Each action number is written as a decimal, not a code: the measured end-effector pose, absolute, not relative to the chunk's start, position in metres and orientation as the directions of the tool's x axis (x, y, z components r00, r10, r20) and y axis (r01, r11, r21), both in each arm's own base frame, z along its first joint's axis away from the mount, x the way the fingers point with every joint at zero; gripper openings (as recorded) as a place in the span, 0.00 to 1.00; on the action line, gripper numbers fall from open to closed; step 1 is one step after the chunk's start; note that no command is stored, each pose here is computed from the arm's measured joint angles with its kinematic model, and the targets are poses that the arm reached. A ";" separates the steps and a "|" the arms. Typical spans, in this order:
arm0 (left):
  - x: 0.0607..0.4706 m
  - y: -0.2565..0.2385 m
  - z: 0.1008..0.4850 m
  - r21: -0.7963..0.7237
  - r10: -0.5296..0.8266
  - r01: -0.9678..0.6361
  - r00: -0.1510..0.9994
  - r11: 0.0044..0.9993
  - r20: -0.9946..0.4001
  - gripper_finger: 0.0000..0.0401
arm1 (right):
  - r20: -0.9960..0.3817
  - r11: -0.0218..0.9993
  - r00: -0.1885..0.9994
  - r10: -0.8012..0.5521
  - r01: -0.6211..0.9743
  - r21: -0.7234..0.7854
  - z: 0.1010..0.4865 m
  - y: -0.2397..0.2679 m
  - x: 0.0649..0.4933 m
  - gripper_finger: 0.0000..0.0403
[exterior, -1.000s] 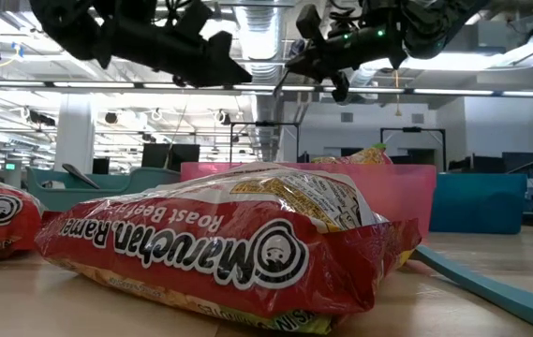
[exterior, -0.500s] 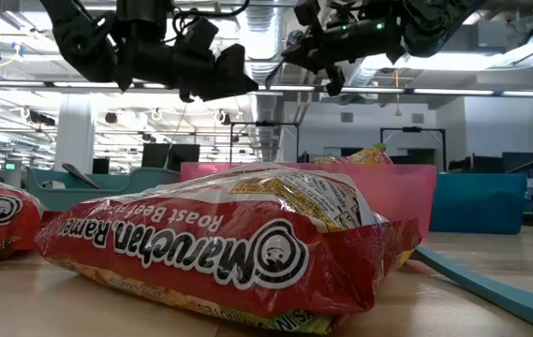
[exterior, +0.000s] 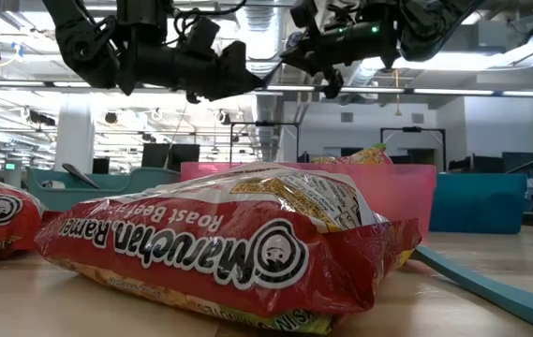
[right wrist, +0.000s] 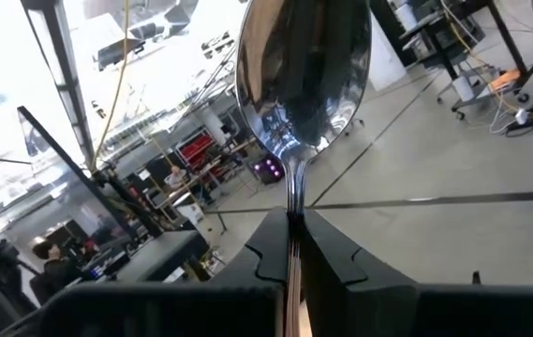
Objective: Pick & Place Food Item
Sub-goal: Put the silver spoon into the green bin
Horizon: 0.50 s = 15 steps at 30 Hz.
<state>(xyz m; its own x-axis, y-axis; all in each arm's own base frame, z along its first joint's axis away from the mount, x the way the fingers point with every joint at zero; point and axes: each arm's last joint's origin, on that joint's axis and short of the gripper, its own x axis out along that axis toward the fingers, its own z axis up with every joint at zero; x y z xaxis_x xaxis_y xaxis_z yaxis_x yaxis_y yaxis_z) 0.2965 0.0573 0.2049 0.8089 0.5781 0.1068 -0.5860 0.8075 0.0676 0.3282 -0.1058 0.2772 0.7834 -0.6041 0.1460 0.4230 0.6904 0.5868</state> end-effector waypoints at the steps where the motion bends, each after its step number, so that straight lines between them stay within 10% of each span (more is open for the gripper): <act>1: 0.296 0.057 0.206 0.060 0.578 -0.587 0.807 0.807 0.121 0.38 | 0.145 0.689 0.784 -0.604 0.421 0.590 0.277 -0.106 0.328 0.01; 15: 0.300 0.058 0.217 0.034 0.576 -0.589 0.799 0.807 0.171 0.38 | 0.143 0.669 0.785 -0.602 0.398 0.628 0.277 -0.101 0.330 0.03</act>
